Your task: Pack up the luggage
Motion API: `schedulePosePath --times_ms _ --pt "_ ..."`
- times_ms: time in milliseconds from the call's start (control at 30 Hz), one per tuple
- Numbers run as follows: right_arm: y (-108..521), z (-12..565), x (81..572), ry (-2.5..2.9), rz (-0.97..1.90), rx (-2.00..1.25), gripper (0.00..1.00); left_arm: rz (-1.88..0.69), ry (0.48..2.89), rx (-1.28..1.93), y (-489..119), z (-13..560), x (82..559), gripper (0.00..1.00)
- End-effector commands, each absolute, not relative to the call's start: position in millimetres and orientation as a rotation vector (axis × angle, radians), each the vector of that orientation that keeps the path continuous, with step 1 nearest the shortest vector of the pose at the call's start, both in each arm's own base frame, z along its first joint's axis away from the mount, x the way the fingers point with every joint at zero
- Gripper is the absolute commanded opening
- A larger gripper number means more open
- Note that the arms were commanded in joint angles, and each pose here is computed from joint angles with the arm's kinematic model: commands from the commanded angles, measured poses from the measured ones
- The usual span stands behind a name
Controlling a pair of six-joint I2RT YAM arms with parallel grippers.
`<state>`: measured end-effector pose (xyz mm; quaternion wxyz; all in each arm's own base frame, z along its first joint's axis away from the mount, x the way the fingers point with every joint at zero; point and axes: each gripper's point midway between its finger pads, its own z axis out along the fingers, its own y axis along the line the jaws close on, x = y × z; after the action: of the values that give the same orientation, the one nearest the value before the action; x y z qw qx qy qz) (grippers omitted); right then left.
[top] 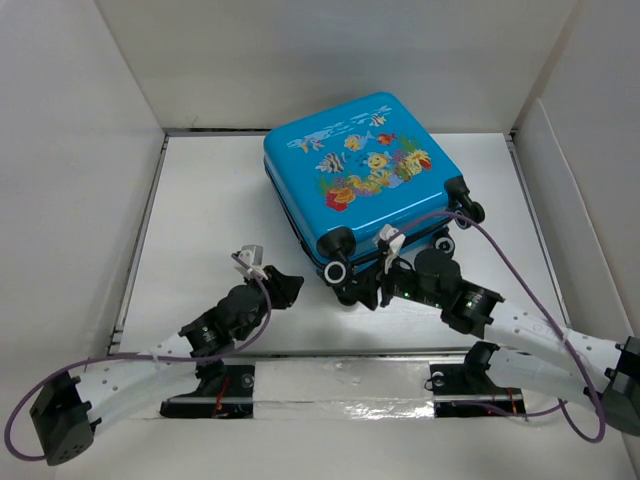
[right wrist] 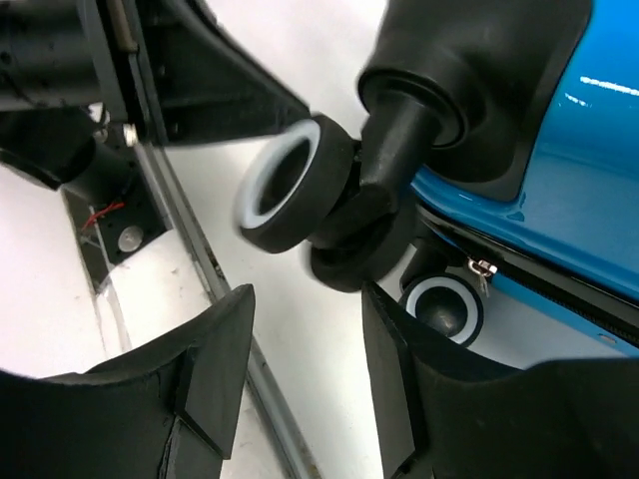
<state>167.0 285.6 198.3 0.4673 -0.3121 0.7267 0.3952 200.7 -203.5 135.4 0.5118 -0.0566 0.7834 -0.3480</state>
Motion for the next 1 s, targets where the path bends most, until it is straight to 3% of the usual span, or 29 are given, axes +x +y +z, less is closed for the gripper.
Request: schedulePosePath --times_ms 0,233,300,333,533,700,967 --pt "291 225 191 1.715 0.924 -0.658 0.53 -0.925 1.854 -0.154 -216 141 202 0.18" --pt "295 223 201 1.68 0.919 -0.604 0.52 -0.994 1.834 -0.032 -257 141 202 0.18" --pt "302 229 199 1.65 0.954 -0.619 0.45 -1.027 1.818 -0.024 -266 139 204 0.19" --pt "311 233 197 1.628 0.992 -0.65 0.31 -1.061 1.794 -0.012 -276 139 206 0.21" --pt "323 241 193 1.597 1.054 -0.679 0.17 -1.098 1.749 -0.01 -287 138 207 0.21" --pt "336 278 177 1.445 1.236 -0.671 0.15 -1.119 1.645 -0.061 -299 152 202 0.21" --pt "354 286 176 1.426 1.308 -0.688 0.15 -1.143 1.53 -0.17 -293 159 198 0.21"
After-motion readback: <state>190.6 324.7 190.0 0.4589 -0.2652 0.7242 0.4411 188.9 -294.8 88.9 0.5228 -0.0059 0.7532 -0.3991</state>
